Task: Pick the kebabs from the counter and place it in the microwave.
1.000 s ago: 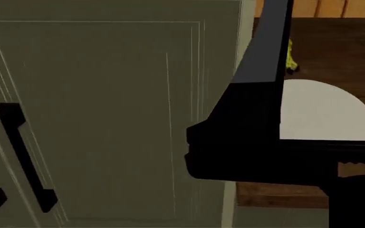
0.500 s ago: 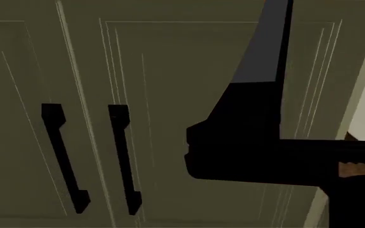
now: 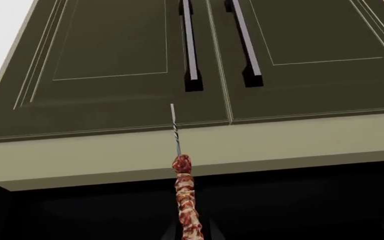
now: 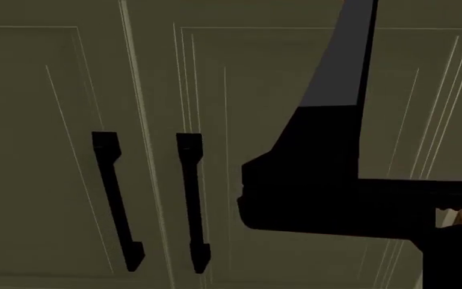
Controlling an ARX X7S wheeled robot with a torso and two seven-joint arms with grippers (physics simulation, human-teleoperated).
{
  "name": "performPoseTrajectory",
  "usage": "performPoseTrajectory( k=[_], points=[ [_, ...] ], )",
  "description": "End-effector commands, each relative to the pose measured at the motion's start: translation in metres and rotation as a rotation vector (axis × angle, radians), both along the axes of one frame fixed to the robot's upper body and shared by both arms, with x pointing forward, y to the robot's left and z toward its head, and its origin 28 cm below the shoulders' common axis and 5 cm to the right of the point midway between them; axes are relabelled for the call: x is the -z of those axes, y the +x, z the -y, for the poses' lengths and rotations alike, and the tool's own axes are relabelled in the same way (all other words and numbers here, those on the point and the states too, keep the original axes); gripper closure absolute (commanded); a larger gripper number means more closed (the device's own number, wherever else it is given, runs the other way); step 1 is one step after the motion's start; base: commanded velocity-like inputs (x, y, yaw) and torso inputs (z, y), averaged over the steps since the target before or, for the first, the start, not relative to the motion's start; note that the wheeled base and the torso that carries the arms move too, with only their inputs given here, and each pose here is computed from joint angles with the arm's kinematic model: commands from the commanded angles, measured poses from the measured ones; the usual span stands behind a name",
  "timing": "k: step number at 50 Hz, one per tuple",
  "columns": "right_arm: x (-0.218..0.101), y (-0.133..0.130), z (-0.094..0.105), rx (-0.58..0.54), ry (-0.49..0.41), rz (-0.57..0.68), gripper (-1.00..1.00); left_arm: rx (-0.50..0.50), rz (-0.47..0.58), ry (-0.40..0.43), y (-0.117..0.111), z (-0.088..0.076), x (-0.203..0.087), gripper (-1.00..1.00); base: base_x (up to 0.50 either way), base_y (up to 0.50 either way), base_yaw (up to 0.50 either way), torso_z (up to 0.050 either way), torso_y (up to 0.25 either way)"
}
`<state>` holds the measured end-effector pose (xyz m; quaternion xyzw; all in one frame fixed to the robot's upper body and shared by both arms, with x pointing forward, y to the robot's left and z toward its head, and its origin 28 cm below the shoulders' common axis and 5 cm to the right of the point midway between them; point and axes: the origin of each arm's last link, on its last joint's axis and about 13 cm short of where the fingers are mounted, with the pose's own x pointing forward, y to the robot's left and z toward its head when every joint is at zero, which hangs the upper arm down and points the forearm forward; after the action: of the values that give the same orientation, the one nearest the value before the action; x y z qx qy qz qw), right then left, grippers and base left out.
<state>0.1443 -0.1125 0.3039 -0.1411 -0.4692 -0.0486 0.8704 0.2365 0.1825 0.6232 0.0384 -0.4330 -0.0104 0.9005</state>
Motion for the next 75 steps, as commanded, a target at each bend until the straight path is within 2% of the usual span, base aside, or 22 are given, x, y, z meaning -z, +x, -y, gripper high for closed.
performPoseTrajectory(
  k=[1,8,15,25,44,60,75],
  points=[
    [-0.001,0.000,0.000,0.004,-0.002,-0.005,-1.00,0.005,0.001,-0.007,-0.001,0.000,0.000,1.00,0.00,0.00,0.00,0.000,0.000],
    [0.000,0.000,0.000,0.000,-0.001,0.004,-1.00,0.001,-0.038,0.000,0.000,-0.002,0.002,1.00,0.00,0.00,0.00,0.000,0.000],
    [-0.002,0.000,-0.001,-0.002,-0.003,0.004,-1.00,0.044,-0.148,0.037,0.000,-0.004,0.008,1.00,0.00,0.00,0.00,0.000,0.000],
    [-0.002,0.000,-0.001,-0.007,-0.008,0.001,-1.00,0.048,-0.269,0.092,0.003,-0.005,0.015,1.00,0.00,0.00,0.00,0.000,0.000],
    [-0.002,0.000,-0.002,-0.009,-0.008,-0.003,-1.00,0.027,-0.403,0.110,0.008,-0.008,0.024,1.00,0.00,0.00,0.00,0.000,0.000],
    [-0.001,0.000,-0.002,-0.010,-0.010,-0.007,-1.00,-0.004,-0.540,0.102,0.019,-0.012,0.035,1.00,0.00,0.00,0.00,0.000,0.000],
    [-0.001,0.000,-0.001,-0.009,-0.008,-0.008,-1.00,-0.024,-0.635,0.010,0.028,-0.017,0.043,1.00,0.00,0.00,0.00,0.000,0.000]
  ],
)
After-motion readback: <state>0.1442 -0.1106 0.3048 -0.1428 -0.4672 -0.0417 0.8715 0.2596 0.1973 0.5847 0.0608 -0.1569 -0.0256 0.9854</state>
